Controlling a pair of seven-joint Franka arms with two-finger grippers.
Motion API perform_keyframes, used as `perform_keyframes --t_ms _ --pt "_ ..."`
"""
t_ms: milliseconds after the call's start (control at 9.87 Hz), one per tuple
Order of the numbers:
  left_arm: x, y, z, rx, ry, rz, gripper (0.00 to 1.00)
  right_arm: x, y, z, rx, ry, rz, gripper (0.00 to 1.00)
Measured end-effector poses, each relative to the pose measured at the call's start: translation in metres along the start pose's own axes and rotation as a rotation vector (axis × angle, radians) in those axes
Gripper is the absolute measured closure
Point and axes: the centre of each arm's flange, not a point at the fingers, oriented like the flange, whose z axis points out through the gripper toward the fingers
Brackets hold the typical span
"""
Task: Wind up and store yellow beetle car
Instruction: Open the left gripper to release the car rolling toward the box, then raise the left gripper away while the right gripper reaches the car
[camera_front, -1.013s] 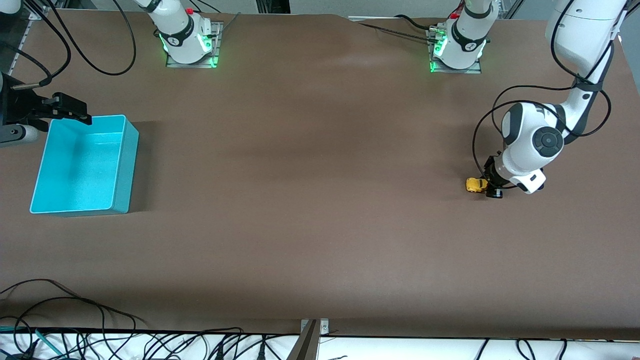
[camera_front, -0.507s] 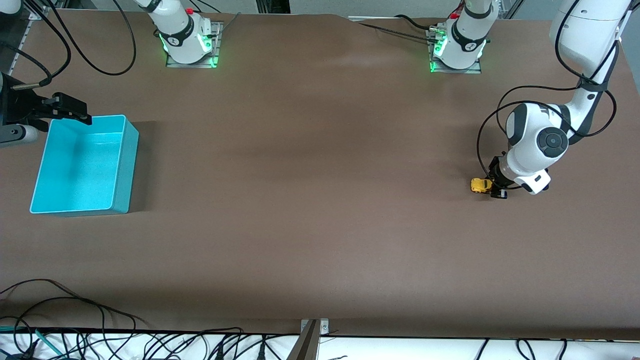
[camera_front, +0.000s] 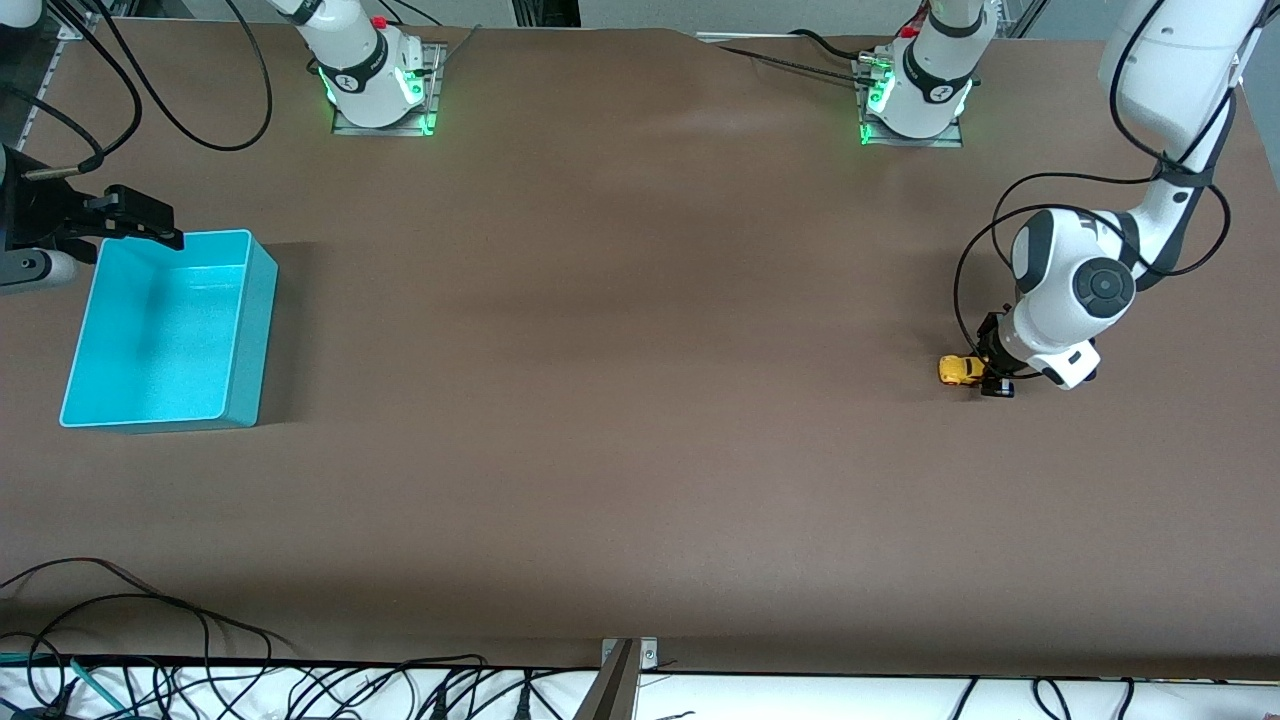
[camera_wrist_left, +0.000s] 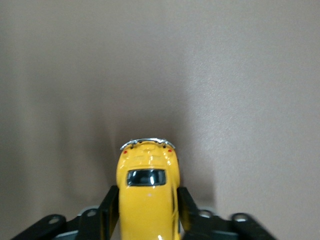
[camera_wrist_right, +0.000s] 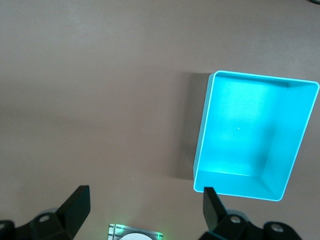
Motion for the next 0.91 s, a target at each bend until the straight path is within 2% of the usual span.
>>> perform_keyframes --t_ms 304,608,912 --pt "0.003 0.0 0.005 0.001 -0.002 -0.006 0.14 0.0 0.0 0.0 0.0 0.0 0.0 0.0" --pt "0.003 0.002 0.004 -0.004 -0.001 -0.012 0.04 0.001 0.0 0.002 0.0 -0.003 0.0 0.0" --pt "0.002 0.019 -0.022 -0.068 0.008 -0.003 0.0 0.002 0.0 0.002 0.001 -0.004 0.0 0.0"
